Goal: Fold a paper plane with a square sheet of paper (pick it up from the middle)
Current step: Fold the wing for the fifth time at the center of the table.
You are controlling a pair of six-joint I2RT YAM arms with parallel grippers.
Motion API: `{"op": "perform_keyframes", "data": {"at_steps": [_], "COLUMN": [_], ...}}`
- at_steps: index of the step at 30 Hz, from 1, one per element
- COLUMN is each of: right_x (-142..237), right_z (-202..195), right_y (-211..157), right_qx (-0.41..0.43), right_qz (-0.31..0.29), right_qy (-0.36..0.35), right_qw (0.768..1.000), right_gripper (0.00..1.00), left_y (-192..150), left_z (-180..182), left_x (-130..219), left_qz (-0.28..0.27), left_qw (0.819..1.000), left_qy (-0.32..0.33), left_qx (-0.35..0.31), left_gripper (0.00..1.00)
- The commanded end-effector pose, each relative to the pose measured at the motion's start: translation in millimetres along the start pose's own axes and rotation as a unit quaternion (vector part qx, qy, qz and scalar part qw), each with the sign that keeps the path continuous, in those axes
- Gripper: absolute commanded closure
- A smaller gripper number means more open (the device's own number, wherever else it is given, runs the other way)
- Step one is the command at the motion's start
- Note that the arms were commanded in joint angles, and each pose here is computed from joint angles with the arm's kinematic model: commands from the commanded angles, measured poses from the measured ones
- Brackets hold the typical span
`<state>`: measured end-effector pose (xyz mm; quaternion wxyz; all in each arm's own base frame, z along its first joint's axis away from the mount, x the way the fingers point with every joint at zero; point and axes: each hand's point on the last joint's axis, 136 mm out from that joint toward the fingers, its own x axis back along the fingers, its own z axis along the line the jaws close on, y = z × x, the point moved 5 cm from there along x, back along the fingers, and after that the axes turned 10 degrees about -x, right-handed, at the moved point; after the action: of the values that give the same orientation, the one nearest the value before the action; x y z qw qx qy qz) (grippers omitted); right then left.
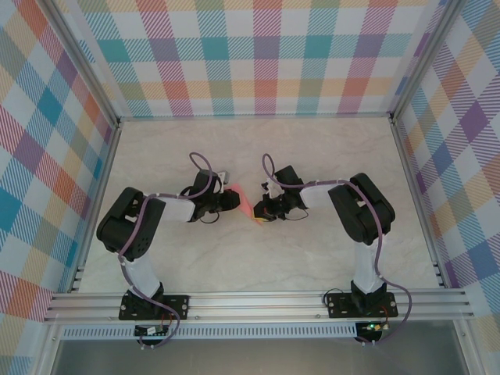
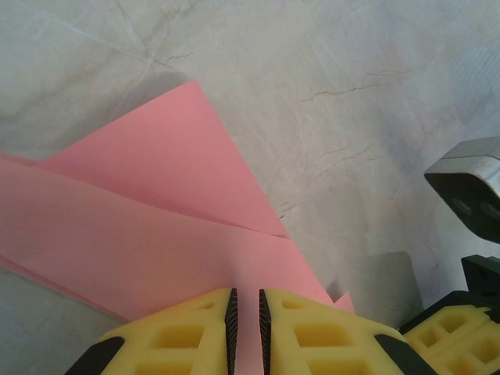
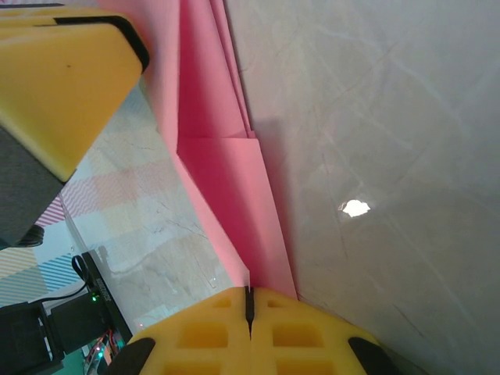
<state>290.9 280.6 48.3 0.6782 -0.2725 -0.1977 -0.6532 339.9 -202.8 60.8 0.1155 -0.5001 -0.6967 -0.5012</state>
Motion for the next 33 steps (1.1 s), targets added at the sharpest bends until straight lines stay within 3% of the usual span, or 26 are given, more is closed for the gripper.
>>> {"op": "perform_keyframes", "data": {"at_steps": [1,16,25,33], "right_x": [-7,-3,26,45], "right_z": [-32,-28,13,28], "right_y": [-5,-5,3,-1], "right_qx": [-0.039,-0.034,0.011,0.048], "right_qz": [0.006,0.002,-0.043,-0.087], "right_qy": [-0.045,-0.041,-0.019,-0.041], "right_qw": [0.998,0.999,0.999,0.994], "right_gripper": [0.98,0.97,0.81,0.77], "left_y": [10,7,-8,-15], "left_z": [2,7,19,21], "left_x": [-4,-13,-18,-21], "left_qz": [-0.011,0.005,0.053,0.079], "left_qw": [1.000,1.000,0.998,0.995], "left_qy": [-0.004,0.000,0.035,0.048], "left_qx": [-0.015,-0.012,0.017,0.032], "left_gripper": [0.81,0.81,0.90,0.92]}}
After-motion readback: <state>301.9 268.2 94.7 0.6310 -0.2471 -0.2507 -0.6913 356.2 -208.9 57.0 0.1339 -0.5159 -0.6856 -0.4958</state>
